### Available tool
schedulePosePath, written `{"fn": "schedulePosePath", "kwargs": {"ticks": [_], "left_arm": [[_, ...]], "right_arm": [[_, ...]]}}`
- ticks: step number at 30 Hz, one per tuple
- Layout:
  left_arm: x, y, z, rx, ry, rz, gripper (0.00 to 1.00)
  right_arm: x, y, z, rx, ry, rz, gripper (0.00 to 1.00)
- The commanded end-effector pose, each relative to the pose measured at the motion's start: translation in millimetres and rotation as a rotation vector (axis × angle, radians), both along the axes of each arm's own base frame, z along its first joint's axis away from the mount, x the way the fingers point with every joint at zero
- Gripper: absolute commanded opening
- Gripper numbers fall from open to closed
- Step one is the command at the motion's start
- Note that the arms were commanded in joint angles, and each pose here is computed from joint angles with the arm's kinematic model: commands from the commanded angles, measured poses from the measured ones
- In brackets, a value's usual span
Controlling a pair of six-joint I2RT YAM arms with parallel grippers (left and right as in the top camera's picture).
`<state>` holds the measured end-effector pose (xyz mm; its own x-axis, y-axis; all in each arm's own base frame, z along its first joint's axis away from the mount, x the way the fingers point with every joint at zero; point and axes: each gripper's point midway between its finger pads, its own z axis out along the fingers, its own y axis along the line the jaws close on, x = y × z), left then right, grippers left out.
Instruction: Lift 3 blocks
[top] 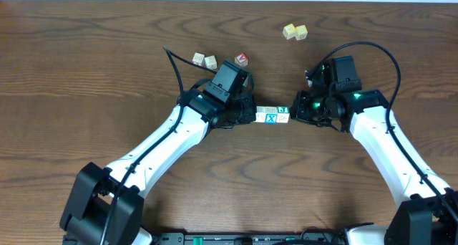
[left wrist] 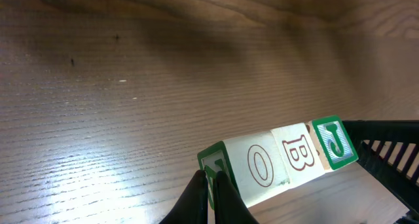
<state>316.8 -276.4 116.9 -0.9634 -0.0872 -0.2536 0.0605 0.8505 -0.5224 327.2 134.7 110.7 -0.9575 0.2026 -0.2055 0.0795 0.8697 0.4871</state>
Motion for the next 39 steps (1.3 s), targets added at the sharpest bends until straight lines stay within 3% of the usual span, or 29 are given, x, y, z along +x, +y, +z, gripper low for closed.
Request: {"fn": "schedulePosePath", "kwargs": {"ticks": [1, 16, 39], "left_arm": [[-10.1, -15.2, 6.9, -0.063, 0.02, -0.047, 0.07], [-12.5, -18.1, -16.1, -0.032, 0.068, -0.053, 0.07], [-24.2, -28.7, -52.2, 0.018, 0.135, -0.088, 0.07]], "right_arm": [[-8.6, 32.8, 10.7, 0.092, 0.009, 0.083, 0.01], [-10.9, 32.1, 5.9, 0.091, 0.019, 0.08, 0.01], [-26.6, 28.0, -43.5, 0.1, 0.037, 0.049, 0.01]]}}
